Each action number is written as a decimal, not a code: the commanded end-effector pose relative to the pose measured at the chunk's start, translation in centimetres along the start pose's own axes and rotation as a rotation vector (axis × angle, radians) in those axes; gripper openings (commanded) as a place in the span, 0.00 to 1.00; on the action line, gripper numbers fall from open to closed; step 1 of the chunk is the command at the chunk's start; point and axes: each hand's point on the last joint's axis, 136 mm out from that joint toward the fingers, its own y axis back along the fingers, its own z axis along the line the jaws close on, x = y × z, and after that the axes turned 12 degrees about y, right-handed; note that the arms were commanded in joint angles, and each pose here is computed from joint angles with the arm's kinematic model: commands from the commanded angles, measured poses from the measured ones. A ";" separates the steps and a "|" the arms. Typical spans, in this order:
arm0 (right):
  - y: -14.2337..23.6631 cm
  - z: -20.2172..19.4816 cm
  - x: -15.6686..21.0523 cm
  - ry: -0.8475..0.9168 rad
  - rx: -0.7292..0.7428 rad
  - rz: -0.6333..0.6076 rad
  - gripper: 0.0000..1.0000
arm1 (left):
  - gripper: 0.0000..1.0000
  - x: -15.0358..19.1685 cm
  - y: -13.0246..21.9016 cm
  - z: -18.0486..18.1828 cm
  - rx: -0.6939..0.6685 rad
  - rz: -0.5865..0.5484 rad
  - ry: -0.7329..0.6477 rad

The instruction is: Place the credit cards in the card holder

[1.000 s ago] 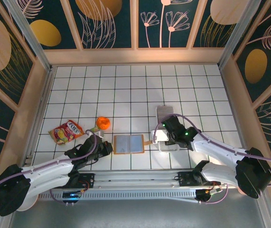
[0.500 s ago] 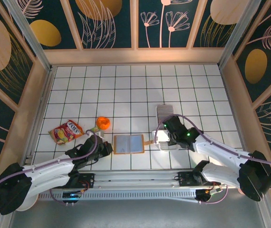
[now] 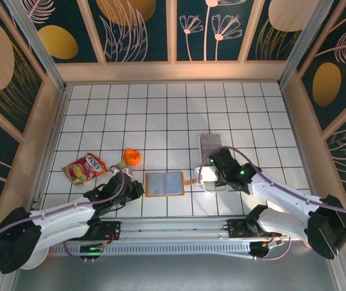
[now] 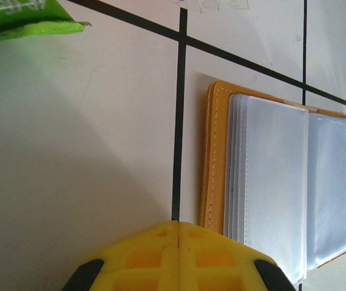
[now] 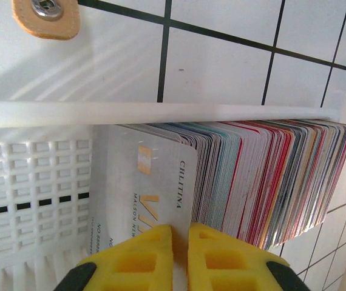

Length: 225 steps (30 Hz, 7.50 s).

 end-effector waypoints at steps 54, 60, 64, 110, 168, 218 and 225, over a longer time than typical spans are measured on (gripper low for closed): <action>1.5 -4.4 -15.4 -2.065 -0.624 -0.496 0.00 | 0.00 -0.2 0.1 -4.2 0.121 0.023 -0.008; -0.3 -3.5 -16.3 -2.020 -0.640 -0.431 0.00 | 0.00 0.2 -0.5 -3.5 0.089 0.044 -0.011; -1.3 -2.6 -16.8 -1.993 -0.656 -0.395 0.00 | 0.00 0.3 -0.7 -3.0 0.070 0.052 -0.013; -3.4 -1.8 -18.6 -1.959 -0.659 -0.485 0.00 | 0.00 0.2 -0.9 -1.5 0.002 0.036 -0.023; -4.0 -1.6 -17.5 -2.038 -0.610 -0.579 0.00 | 0.09 0.0 -0.9 -0.5 -0.061 0.030 -0.076; -4.3 -0.2 -16.7 -2.067 -0.581 -0.572 0.00 | 0.03 0.3 -1.2 0.6 -0.107 0.044 -0.069; -4.3 -0.4 -17.4 -2.078 -0.611 -0.611 0.00 | 0.02 0.3 -1.3 0.5 -0.105 0.045 -0.066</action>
